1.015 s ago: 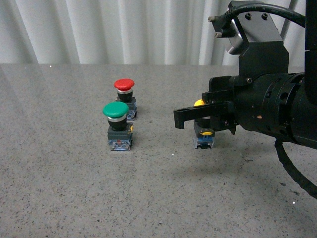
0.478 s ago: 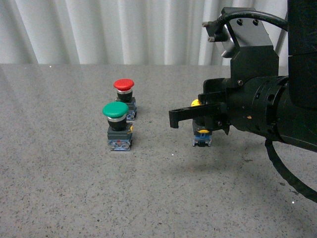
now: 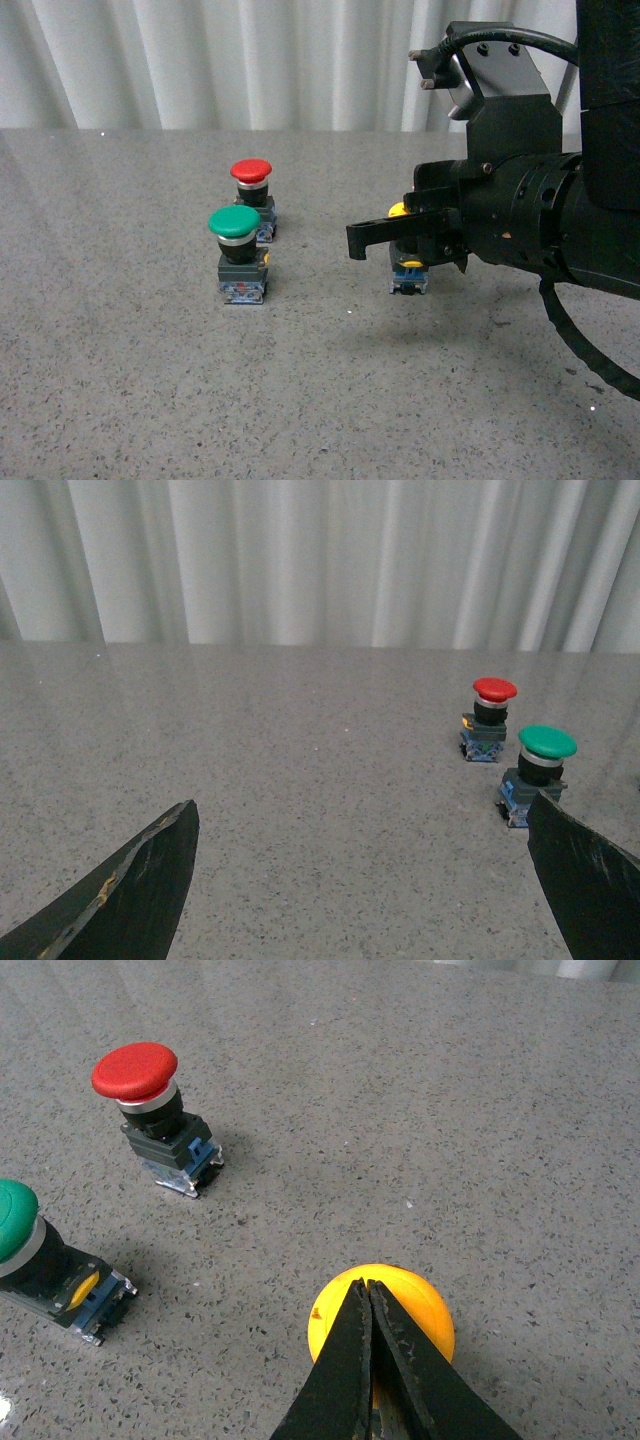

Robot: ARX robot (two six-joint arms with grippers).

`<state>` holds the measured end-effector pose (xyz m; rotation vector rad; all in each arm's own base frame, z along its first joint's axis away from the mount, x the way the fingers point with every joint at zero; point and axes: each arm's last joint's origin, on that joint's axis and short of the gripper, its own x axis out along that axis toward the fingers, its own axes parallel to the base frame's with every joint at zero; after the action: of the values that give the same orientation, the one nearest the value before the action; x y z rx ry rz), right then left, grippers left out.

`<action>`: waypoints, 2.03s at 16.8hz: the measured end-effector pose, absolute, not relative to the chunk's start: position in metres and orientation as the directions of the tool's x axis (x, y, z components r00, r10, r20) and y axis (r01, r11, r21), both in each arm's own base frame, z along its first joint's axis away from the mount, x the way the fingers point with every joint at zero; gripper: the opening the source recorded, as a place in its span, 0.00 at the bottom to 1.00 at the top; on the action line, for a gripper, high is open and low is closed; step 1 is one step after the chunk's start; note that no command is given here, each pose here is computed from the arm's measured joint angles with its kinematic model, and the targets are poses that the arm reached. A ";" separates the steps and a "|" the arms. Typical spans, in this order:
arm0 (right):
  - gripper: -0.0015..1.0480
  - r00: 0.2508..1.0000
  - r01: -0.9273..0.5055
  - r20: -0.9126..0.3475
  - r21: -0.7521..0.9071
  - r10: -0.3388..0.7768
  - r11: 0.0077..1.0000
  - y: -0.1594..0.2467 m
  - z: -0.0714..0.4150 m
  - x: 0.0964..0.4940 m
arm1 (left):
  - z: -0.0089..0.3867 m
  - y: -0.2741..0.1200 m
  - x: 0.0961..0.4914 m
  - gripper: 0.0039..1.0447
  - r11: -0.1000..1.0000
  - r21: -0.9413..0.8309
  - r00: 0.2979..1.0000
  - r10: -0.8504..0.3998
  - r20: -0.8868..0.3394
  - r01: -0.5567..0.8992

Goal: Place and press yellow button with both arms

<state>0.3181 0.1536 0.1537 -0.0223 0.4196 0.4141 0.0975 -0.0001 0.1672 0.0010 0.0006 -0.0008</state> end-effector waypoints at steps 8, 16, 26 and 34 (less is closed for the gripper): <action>0.02 0.881 -0.468 0.068 0.270 0.468 0.841 0.145 0.237 0.288 | 0.167 0.000 0.098 0.94 1.000 0.001 1.000 0.000 0.000 0.000; 0.02 0.997 0.017 -0.076 0.038 -0.014 0.999 0.025 0.212 0.195 | 0.167 0.000 0.098 0.94 1.000 0.001 1.000 0.000 -0.001 0.000; 0.02 1.000 0.000 -0.005 0.009 0.000 1.000 0.000 0.177 0.114 | 0.167 0.000 0.098 0.94 1.000 0.001 1.000 -0.001 0.000 0.001; 0.02 1.000 -0.001 -0.009 0.006 0.002 1.000 0.000 0.166 0.098 | 0.167 0.000 0.098 0.94 1.000 0.001 1.000 0.001 -0.001 -0.001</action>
<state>0.0979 0.0000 0.1659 0.0063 0.0094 0.0015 0.0975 0.0000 0.1672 0.0010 0.0006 0.0008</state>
